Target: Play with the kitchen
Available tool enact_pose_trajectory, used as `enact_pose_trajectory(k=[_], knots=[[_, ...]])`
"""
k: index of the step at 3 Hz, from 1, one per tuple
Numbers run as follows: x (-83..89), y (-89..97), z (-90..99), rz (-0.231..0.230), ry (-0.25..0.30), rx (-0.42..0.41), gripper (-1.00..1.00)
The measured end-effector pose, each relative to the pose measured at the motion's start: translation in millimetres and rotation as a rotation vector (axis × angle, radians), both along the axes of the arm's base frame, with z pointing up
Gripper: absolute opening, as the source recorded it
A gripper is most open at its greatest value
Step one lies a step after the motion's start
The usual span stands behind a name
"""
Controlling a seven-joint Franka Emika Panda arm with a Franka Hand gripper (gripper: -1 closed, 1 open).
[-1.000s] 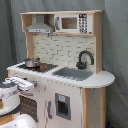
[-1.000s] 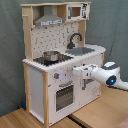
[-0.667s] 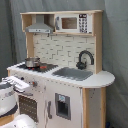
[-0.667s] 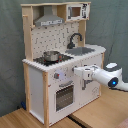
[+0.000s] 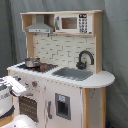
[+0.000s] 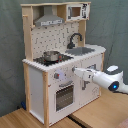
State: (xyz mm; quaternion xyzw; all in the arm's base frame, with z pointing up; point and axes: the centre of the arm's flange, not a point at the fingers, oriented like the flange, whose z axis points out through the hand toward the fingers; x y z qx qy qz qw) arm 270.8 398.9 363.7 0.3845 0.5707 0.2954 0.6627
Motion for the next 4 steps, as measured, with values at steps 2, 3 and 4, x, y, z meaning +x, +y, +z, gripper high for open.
enact_pose_trajectory(k=[2, 3, 4], knots=[[4.1, 9.5, -35.2, 0.018, -0.004, 0.158, 1.0], [6.7, 20.3, -50.9, 0.036, -0.01, 0.241, 1.0], [11.3, 30.4, -59.4, 0.05, -0.021, 0.331, 1.0]])
